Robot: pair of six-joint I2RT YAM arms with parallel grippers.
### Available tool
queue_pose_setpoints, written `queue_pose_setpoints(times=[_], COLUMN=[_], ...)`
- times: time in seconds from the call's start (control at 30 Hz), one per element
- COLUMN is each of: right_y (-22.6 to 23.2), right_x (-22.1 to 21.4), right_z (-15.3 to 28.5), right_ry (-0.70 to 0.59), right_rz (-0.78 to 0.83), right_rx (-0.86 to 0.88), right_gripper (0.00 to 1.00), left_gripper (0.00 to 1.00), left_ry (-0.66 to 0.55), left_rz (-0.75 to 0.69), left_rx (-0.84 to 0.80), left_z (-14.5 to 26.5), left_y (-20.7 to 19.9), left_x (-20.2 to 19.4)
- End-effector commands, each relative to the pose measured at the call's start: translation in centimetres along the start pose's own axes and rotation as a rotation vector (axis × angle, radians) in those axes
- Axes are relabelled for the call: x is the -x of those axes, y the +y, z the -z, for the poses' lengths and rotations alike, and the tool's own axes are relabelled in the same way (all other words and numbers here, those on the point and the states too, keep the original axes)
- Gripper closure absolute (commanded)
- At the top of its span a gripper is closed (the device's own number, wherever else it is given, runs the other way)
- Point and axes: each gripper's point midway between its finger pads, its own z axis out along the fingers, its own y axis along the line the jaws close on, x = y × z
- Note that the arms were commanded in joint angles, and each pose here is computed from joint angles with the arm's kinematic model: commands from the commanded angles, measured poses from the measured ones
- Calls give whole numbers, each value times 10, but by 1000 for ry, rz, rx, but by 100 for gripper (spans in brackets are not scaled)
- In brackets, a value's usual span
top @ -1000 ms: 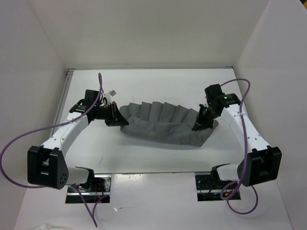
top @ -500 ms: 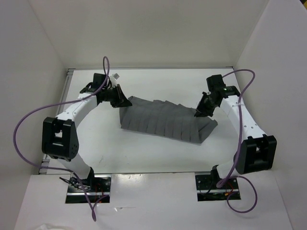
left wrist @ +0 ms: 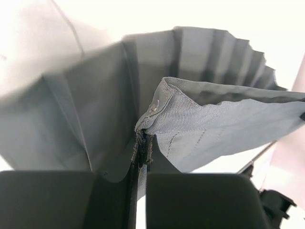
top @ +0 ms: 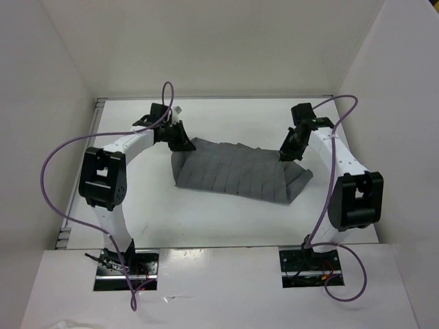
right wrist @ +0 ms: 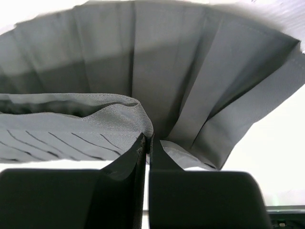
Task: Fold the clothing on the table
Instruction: Fold the skirt
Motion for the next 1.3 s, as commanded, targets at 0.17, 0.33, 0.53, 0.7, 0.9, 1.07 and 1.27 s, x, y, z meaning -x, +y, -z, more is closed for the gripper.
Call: queue_pose_setpoints(times=[0.17,0.33,0.53,0.7,0.9,1.07,1.27], right_y=[-11,-3,51,90,113,115,106], right_x=[74,111,73,50,34,31,33], right_z=[-23,37,47,33,23,26,22], right_ry=[-194,-381,-266,-219,-182,-180,-173], right_rz=[-18,-30,128,209,267,296,302], right_rx=[-117,-127,54,136,183,185,120], right_gripper=[69,56,48,48,48,48,47], left_gripper=[95,0,0,0,0,0,0], left_ry=[-68,-286,-395,-254,-189,-174,-57], left_rz=[-26,-57,-94,-10,64,88,119], left_rx=[117,187,191,226,164,157,24], left_z=[-36,21,109,92,70,44,11], left_y=[17,-6,-16,24,46,61,63], left_x=[35,77,64,-6,-45,-41,-52])
